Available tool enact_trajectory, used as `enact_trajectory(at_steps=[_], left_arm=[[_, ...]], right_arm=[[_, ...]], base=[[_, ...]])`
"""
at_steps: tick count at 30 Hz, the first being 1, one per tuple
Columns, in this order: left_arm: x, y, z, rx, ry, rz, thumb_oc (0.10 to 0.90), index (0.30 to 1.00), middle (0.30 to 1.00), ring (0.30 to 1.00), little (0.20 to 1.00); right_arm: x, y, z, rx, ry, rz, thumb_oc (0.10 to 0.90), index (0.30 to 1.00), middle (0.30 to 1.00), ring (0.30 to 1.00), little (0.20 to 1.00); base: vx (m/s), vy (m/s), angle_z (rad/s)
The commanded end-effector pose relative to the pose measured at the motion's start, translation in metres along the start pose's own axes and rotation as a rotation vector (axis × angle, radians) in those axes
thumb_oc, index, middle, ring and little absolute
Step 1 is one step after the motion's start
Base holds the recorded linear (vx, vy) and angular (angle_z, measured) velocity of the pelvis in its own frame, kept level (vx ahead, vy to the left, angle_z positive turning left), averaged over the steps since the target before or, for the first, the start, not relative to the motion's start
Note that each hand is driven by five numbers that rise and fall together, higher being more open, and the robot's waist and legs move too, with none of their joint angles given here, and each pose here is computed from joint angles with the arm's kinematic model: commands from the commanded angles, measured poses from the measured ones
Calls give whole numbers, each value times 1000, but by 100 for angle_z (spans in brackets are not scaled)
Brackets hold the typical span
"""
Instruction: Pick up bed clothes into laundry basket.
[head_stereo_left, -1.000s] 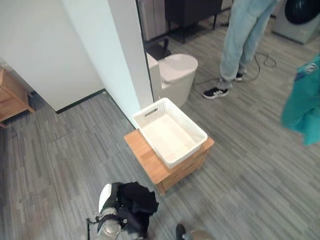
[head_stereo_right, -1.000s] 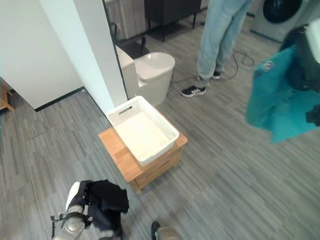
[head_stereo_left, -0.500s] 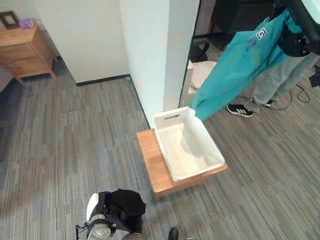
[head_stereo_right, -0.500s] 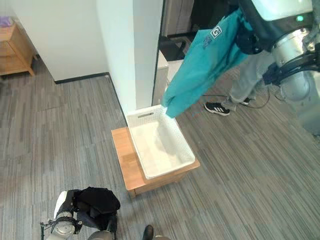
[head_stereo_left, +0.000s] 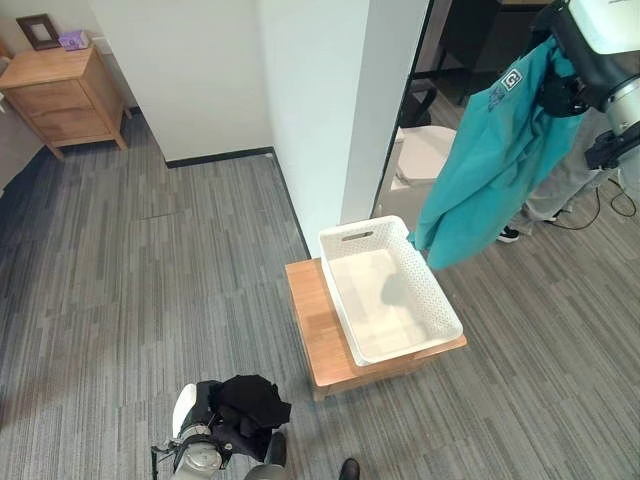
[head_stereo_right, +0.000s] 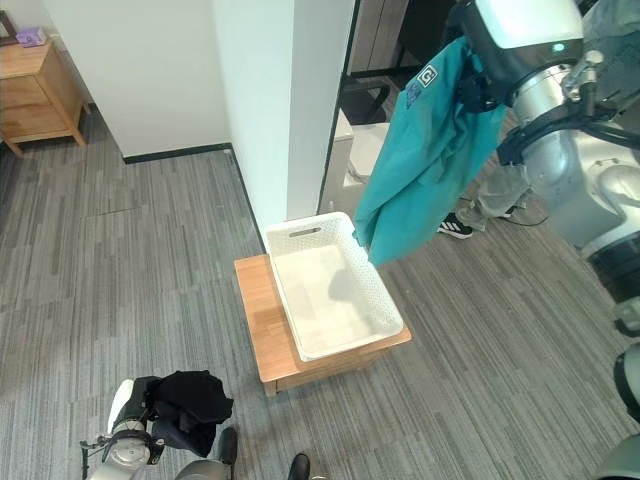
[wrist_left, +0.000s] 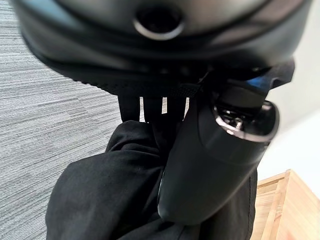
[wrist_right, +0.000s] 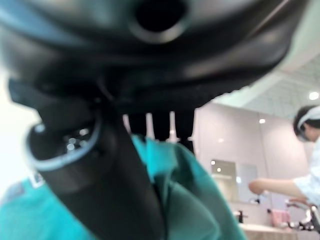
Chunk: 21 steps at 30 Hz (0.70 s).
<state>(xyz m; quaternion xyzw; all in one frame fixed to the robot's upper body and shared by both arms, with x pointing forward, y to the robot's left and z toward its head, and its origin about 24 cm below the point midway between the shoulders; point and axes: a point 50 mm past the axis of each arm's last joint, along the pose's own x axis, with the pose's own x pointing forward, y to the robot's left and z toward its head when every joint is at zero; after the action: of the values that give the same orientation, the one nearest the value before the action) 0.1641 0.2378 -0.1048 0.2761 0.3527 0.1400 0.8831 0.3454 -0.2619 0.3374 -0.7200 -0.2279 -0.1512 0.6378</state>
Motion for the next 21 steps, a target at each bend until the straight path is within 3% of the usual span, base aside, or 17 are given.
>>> enact_trajectory(at_steps=[1,15,21], left_arm=[[9,23,18,28,-126,86,400,300,300,300,300],[8,18,10,15,-77,86,400,300,300,300,300],[8,12,17,17,-93,76,400,300,300,300,300]], right_arm=[[26,-77,-5,10,66,-286,400,300,300,300,300],[26,-32,6,193,82,-202,400,300,300,300,300],[21,25,49,408,18,-90,400,300,300,300,300]], base=[[0,0,0],[3,0,1],[1,-9,-3]])
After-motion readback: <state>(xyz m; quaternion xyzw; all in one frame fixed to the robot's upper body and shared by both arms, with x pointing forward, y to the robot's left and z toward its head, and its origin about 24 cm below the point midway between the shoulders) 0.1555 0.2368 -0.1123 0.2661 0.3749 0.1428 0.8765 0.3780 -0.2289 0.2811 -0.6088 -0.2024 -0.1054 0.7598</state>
